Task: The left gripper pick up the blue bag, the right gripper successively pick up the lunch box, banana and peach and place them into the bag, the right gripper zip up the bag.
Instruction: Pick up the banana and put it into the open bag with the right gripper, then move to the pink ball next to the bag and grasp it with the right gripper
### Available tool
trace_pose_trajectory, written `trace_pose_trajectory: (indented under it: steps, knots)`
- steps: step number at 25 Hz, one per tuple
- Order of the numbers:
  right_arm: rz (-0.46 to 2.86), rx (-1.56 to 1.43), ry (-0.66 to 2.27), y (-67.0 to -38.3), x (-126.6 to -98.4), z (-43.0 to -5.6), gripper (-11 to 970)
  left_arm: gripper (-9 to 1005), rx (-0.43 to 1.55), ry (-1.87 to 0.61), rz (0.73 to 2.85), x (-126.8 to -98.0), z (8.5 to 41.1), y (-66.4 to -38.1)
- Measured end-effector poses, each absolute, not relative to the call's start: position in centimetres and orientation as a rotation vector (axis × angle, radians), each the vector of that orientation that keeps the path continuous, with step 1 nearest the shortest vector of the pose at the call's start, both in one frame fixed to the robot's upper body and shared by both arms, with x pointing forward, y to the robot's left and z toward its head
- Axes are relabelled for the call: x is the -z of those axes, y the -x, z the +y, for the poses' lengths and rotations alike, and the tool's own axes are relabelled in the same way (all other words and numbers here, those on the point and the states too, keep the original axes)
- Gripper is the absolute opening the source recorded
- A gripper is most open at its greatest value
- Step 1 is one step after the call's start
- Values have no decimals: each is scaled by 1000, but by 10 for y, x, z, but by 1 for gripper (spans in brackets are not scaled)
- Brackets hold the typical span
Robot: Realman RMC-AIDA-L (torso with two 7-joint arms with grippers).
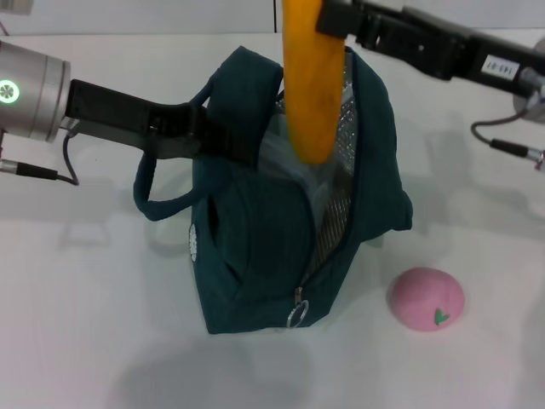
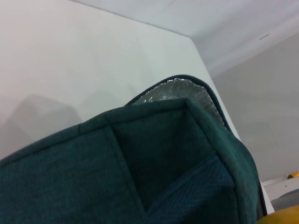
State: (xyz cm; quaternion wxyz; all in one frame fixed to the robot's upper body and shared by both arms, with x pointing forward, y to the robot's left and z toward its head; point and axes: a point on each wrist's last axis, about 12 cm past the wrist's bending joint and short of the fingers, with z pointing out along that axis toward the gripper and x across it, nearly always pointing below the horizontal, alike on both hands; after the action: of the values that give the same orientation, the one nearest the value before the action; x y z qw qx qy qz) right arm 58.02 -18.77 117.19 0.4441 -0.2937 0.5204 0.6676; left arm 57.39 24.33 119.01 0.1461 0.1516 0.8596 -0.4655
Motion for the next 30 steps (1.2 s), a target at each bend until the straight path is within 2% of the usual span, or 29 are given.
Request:
trace_pose_trajectory:
  steps: [11, 20, 26, 30]
  knots:
    - [1431, -1643, 708, -572, -1146, -186, 479, 38, 1350, -432, 2478, -1186, 245, -574]
    - [1497, -1616, 655, -574, -1138, -188, 487, 38, 1351, -425, 2478, -1185, 247, -573]
    - [1501, -1613, 660, -574, -1138, -188, 614, 38, 1354, -424, 2479, -1185, 247, -572]
    - [1472, -1578, 642, -575, -1145, -204, 698, 38, 1355, -419, 2482, -1184, 248, -571]
